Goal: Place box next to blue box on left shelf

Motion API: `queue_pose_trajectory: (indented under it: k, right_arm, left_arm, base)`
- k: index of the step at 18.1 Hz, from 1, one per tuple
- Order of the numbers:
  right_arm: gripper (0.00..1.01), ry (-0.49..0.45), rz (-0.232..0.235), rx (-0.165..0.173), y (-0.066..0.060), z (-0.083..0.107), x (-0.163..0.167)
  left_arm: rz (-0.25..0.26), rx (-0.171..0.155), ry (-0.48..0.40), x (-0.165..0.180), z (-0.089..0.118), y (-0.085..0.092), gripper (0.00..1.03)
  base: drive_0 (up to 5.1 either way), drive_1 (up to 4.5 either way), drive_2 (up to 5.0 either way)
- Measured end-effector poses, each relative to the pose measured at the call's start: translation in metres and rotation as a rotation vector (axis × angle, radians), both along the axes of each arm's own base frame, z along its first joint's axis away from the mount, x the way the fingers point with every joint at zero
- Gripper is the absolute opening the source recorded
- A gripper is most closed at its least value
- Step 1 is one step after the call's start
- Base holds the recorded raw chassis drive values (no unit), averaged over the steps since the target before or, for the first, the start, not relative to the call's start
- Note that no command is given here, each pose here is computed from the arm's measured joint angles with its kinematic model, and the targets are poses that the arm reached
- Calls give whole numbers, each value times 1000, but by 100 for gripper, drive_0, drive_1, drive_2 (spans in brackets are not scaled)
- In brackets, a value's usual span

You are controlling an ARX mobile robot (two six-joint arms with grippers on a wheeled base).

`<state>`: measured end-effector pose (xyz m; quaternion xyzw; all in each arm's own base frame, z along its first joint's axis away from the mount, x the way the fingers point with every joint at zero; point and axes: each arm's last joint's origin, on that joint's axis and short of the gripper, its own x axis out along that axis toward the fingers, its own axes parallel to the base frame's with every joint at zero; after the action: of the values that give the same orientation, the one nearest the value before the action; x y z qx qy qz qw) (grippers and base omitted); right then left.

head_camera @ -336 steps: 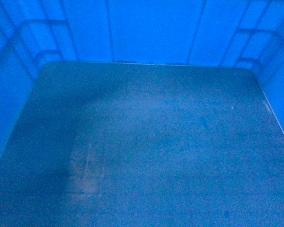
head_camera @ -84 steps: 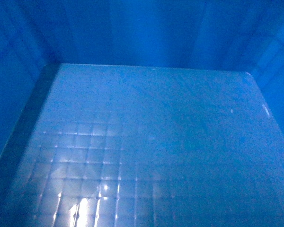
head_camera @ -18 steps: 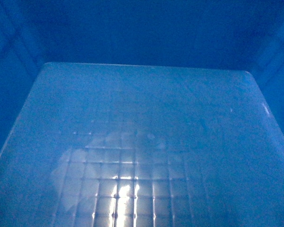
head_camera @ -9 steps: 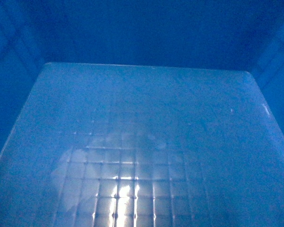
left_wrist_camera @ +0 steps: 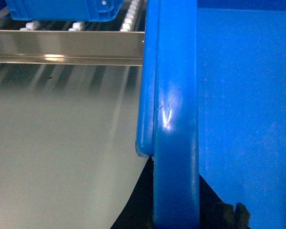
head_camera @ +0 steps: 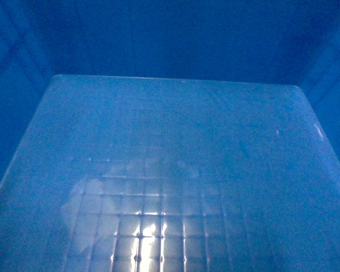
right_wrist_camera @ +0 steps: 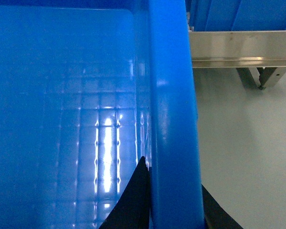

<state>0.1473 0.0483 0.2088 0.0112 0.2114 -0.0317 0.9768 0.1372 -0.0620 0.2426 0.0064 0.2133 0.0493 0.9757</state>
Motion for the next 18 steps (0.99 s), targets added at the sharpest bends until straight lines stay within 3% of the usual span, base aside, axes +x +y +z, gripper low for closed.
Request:
queue_pose_trajectory:
  k: [18]
  right_arm:
    - [10,0,1,0,0,0,0]
  left_arm:
    - [0,0,0,0,0,0,9]
  base:
    - [10,442,-422]
